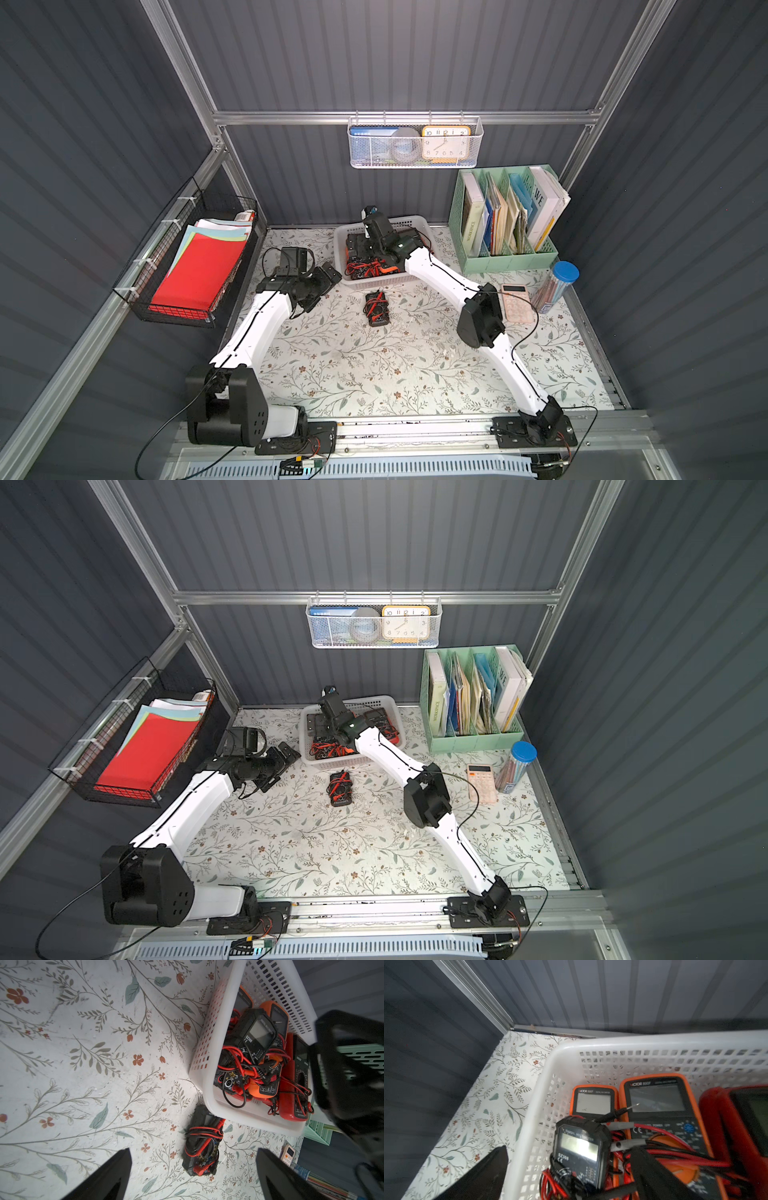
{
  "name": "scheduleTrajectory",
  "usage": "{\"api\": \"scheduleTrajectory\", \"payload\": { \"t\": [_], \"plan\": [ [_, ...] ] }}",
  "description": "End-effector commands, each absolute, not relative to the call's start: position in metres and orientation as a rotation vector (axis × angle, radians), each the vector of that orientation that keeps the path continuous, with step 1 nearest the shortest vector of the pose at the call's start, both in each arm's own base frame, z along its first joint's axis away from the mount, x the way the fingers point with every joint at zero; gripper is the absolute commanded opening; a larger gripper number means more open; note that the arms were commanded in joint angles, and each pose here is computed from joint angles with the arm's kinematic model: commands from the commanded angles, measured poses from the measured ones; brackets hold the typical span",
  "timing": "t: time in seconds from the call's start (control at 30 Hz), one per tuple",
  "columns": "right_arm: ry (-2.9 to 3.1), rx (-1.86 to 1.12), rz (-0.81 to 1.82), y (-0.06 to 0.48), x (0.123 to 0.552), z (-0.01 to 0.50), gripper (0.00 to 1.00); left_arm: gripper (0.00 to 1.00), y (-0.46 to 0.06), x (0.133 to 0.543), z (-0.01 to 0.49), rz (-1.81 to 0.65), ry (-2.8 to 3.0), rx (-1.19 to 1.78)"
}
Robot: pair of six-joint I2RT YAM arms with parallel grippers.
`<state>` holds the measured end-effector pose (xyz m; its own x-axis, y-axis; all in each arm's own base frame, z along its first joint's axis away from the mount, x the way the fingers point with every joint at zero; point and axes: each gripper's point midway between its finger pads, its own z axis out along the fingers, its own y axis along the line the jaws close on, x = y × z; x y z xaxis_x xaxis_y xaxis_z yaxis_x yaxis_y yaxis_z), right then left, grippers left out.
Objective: Put the multimeter into the basket
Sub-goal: Place the multimeter in the basket, then move the multimeter to the center of the board.
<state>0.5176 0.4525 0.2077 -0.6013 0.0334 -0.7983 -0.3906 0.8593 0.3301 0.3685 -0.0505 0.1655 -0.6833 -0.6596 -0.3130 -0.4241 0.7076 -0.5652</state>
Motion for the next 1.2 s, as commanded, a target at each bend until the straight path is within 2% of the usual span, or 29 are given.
{"api": "scheduleTrajectory", "payload": {
  "t": [0.0,0.1,0.4,0.8,1.17],
  "plan": [
    [2.083,-0.260,0.619,0.444,0.505,0.255,0.98,0.99,-0.046,0.367,0.176,-0.599,2.389,-0.781],
    [2.087,-0.261,0.620,0.436,0.491,0.271,0.98,0.99,-0.049,0.364,0.178,-0.616,2.390,-0.760],
    [2.257,-0.234,0.577,0.397,0.431,0.241,0.98,0.99,-0.060,0.332,0.161,-0.637,2.458,-0.716],
    [2.512,-0.211,0.494,0.373,0.370,0.144,0.98,0.99,-0.083,0.307,0.128,-0.613,2.515,-0.725],
    [2.636,-0.240,0.431,0.388,0.356,0.084,0.99,0.99,-0.072,0.302,0.122,-0.530,2.507,-0.782]
  ]
}}
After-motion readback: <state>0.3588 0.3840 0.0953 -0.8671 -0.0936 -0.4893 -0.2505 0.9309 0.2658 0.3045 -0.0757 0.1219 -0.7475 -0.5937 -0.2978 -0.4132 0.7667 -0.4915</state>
